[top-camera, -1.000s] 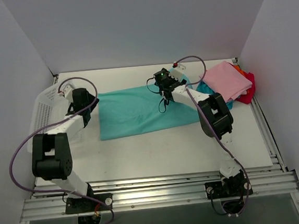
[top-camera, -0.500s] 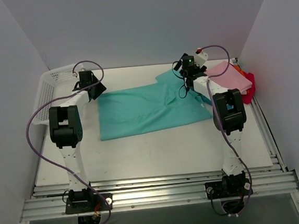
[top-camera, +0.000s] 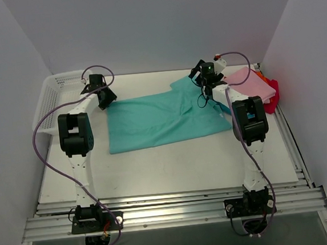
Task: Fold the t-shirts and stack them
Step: Fold the tshirt
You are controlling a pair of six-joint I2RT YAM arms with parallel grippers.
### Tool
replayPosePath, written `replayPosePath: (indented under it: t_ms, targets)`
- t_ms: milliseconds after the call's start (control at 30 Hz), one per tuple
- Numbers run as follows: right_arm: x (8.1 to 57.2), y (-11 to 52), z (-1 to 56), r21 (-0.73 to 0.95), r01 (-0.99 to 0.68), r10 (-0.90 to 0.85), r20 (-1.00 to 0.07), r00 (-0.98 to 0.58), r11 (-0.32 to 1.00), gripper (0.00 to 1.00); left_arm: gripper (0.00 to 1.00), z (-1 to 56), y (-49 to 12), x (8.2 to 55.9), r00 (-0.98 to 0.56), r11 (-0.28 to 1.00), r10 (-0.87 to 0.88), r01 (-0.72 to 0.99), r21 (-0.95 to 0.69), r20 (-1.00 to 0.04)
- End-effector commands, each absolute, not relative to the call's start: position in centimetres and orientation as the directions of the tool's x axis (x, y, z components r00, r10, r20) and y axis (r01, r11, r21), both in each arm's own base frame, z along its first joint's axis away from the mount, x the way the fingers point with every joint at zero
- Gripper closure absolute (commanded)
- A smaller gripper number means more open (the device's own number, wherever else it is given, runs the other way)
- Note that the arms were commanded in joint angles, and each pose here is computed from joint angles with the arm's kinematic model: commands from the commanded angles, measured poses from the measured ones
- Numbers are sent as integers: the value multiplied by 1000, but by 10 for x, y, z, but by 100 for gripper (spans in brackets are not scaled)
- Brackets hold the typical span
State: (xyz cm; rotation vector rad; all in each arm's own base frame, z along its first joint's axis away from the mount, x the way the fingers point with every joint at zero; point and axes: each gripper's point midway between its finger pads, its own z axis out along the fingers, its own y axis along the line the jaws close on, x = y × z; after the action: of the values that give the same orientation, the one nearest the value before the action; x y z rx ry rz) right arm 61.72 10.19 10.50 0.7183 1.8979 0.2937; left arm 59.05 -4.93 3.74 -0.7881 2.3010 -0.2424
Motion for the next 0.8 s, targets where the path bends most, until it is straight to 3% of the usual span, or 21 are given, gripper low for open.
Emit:
replayPosePath:
  t_ms: [0, 100, 200, 233, 433, 500, 767]
  targets:
    - [629, 99, 120, 548, 322, 627, -741, -243, 772, 16, 39, 47, -7, 601, -512, 777, -606, -547, -313, -609]
    - [632, 97, 119, 555, 323, 634, -735, -241, 767, 16, 44, 41, -7, 600, -518, 776, -604, -555, -299, -606]
    - [635, 95, 119, 560, 322, 638, -732, -238, 763, 16, 56, 34, -6, 601, -529, 777, -602, -562, -284, -598]
    - [636, 94, 120, 563, 321, 640, -731, -235, 761, 16, 66, 31, -5, 599, -541, 777, -601, -568, -272, -588]
    - [640, 87, 118, 574, 324, 651, -723, -229, 752, 16, 83, 25, -5, 604, -568, 780, -597, -575, -246, -566]
    - [641, 88, 118, 581, 316, 654, -721, -227, 750, 16, 95, 23, -6, 605, -571, 779, -603, -572, -257, -557]
    - [671, 93, 118, 610, 225, 649, -727, -222, 760, 16, 98, 24, -2, 601, -555, 771, -617, -567, -289, -558]
